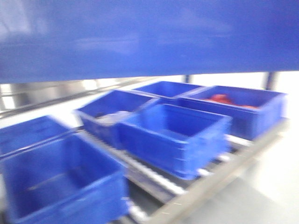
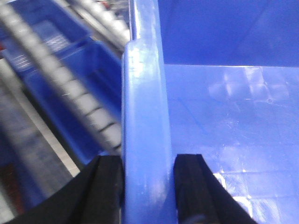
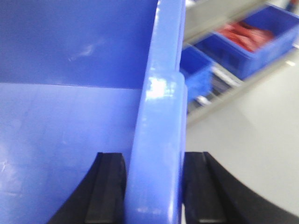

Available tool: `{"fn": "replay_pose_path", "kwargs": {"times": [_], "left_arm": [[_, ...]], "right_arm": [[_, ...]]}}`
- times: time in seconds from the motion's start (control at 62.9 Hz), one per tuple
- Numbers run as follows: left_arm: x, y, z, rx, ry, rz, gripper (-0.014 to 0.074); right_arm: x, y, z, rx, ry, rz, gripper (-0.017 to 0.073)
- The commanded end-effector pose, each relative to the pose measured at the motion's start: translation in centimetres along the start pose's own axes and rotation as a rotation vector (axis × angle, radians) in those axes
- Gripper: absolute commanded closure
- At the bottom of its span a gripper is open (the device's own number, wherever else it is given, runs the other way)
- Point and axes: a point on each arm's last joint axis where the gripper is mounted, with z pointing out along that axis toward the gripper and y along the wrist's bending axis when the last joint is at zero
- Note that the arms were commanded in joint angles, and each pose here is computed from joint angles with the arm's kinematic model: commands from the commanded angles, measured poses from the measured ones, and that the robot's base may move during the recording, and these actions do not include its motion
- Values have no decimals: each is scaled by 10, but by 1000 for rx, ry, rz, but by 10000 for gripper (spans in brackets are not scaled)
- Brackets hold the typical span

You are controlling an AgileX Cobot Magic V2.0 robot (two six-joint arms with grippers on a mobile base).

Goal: Move blue bin to conveyor side
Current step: 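Hold the blue bin with both grippers while driving away from the rack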

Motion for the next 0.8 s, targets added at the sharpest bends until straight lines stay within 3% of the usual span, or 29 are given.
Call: {"fn": "replay_pose_path", "kwargs": {"times": [0.0,0.779], "left_arm": [[-10,-3,-9,30,-118,5,612],[-10,-2,-9,27,-118,6,612]], "right_arm": [[-12,1,-15,-3,-147,-35,640],[-12,1,-15,-3,-147,-35,640]]}}
